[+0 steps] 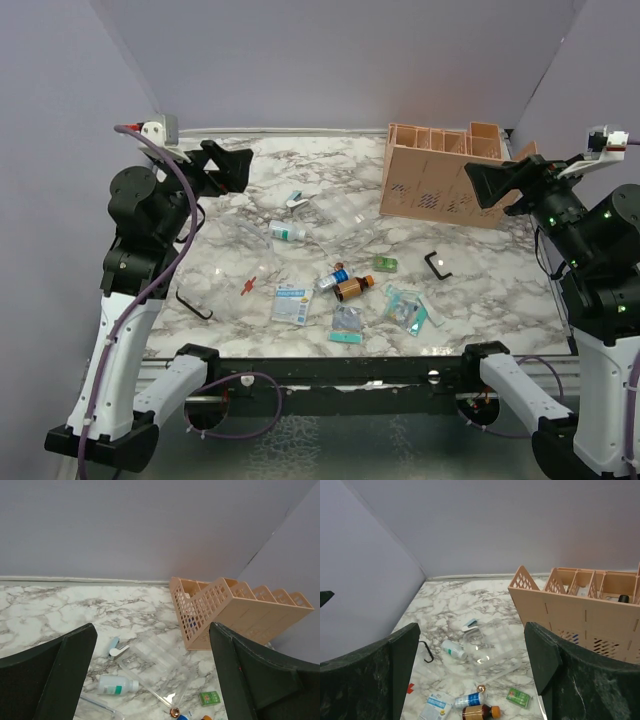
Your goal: Organize the medicine kit
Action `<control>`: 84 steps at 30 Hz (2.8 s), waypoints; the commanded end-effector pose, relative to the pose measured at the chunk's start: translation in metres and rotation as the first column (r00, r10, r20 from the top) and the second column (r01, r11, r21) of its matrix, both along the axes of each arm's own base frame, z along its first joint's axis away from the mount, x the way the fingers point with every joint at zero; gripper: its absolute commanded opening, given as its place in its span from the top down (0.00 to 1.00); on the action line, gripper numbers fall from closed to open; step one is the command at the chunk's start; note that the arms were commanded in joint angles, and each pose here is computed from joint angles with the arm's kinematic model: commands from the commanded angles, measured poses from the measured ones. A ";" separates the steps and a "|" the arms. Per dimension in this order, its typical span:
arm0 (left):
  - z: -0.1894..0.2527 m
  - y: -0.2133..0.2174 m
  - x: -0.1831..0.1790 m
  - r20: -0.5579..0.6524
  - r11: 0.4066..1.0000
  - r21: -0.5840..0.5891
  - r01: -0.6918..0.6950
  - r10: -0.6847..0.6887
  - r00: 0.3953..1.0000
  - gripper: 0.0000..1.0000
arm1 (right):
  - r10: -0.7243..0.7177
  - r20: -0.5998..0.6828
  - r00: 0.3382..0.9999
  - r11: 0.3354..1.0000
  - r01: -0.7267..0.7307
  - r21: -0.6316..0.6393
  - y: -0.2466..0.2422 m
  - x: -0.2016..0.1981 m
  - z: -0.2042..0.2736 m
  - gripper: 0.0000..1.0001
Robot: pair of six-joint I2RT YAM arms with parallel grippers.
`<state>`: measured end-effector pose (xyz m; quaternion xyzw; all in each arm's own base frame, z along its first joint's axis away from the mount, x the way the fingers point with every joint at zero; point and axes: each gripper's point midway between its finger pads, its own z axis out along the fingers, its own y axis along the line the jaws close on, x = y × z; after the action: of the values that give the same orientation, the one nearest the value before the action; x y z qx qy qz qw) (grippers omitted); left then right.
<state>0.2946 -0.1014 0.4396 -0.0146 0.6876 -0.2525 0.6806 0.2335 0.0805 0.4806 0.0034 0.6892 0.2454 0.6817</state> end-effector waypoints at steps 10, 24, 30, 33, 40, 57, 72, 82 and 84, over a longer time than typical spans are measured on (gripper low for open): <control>-0.026 -0.060 -0.008 0.025 0.956 -0.029 0.291 -0.290 0.957 0.01 | 0.110 -0.070 0.991 0.994 -0.109 0.012 0.018 0.007 -0.027 0.13; -0.070 -0.092 0.025 -0.030 0.897 -0.268 0.351 -0.372 0.928 0.01 | 0.033 -0.343 0.939 0.999 -0.042 -0.018 0.009 0.035 -0.122 0.24; -0.117 -0.103 0.039 -0.164 0.919 -0.233 0.319 -0.360 0.918 0.08 | 0.178 -0.478 0.860 0.984 -0.154 0.089 0.035 0.029 -0.168 0.26; -0.140 -0.119 0.039 -0.226 0.926 -0.186 0.329 -0.366 0.903 0.12 | 0.208 -0.530 0.822 0.978 -0.174 0.115 0.042 0.026 -0.186 0.27; -0.187 -0.143 0.023 -0.397 0.943 -0.063 0.327 -0.324 0.859 0.19 | 0.238 -0.672 0.701 0.960 -0.062 0.275 0.053 0.018 -0.238 0.29; -0.227 -0.152 -0.043 -0.502 0.870 -0.020 0.492 -0.434 0.748 0.21 | 0.133 -0.927 0.352 0.940 0.250 0.230 0.135 -0.020 -0.374 0.36; -0.223 -0.138 -0.055 -0.506 0.884 -0.006 0.468 -0.406 0.761 0.17 | 0.000 -0.959 0.282 0.922 0.371 0.109 0.176 0.011 -0.412 0.31; -0.229 -0.133 -0.057 -0.529 0.888 0.011 0.459 -0.384 0.757 0.17 | -0.095 -0.981 0.170 0.896 0.445 -0.010 0.163 -0.002 -0.442 0.36; -0.231 -0.133 -0.057 -0.535 0.887 0.011 0.461 -0.384 0.752 0.17 | -0.101 -0.981 0.164 0.895 0.445 -0.018 0.163 -0.003 -0.445 0.37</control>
<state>0.2391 -0.2369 0.2093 0.1184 0.8447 -0.3447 0.3919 0.2324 0.2523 0.0473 0.3537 0.9088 0.1835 0.1239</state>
